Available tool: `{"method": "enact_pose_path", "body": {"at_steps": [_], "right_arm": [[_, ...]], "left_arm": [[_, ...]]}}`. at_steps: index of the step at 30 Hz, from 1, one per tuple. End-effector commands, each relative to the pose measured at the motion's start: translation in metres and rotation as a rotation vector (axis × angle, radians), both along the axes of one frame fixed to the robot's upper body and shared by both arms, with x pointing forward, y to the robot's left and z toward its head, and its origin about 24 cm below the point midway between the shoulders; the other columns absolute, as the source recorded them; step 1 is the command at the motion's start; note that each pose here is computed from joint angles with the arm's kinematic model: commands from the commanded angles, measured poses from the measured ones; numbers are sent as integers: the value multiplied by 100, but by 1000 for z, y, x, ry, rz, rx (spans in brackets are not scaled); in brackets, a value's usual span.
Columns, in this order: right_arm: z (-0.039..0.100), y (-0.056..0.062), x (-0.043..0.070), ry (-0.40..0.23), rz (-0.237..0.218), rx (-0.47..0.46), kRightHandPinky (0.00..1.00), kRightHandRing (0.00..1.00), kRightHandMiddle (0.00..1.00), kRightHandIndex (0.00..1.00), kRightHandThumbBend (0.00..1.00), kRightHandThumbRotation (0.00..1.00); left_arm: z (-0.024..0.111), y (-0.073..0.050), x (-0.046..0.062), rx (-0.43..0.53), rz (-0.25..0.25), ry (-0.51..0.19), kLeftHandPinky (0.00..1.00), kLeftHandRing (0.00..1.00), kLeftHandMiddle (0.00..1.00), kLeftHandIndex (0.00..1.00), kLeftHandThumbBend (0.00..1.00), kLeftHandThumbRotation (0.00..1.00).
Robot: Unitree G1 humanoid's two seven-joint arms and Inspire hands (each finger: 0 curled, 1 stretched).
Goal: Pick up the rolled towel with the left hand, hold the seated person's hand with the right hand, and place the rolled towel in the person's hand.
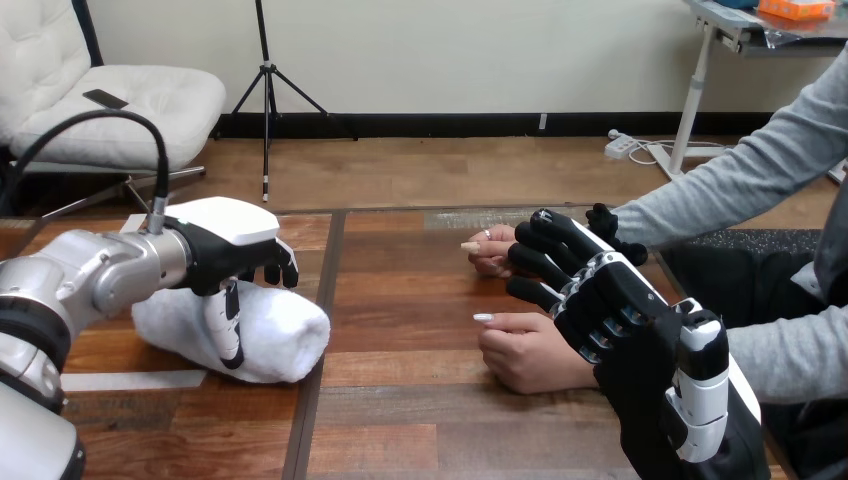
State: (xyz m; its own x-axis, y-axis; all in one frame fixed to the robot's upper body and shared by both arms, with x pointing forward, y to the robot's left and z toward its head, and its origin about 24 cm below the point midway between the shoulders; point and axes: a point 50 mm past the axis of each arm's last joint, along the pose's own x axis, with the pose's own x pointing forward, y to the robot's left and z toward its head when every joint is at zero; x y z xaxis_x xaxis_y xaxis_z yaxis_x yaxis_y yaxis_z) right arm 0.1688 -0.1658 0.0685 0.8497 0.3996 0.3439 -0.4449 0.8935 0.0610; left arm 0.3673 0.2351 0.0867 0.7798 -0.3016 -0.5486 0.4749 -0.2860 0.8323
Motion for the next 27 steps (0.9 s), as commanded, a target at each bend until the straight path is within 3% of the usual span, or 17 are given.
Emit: {"method": "enact_pose_path", "body": {"at_steps": [1,7,16,27], "right_arm": [[15,0,6,-77,11,4,88,92,91,89,78,100],[15,0,6,-76,10,5,88,92,91,88,79,100],[16,1,7,-81,9,9,88,92,91,88,78,100],[16,0,7,-82,5,7,88,91,91,88,77,100]], "left_arm": [[13,-6,8,-60,28,-24,55,69,76,75,100,1],[12,-5,8,-96,60,-2,55,68,78,76,100,1],[10,-6,6,-133,59,-2,52,65,77,75,100,1],[8,-7,6,-98,54,23,52,67,79,78,100,3]]}}
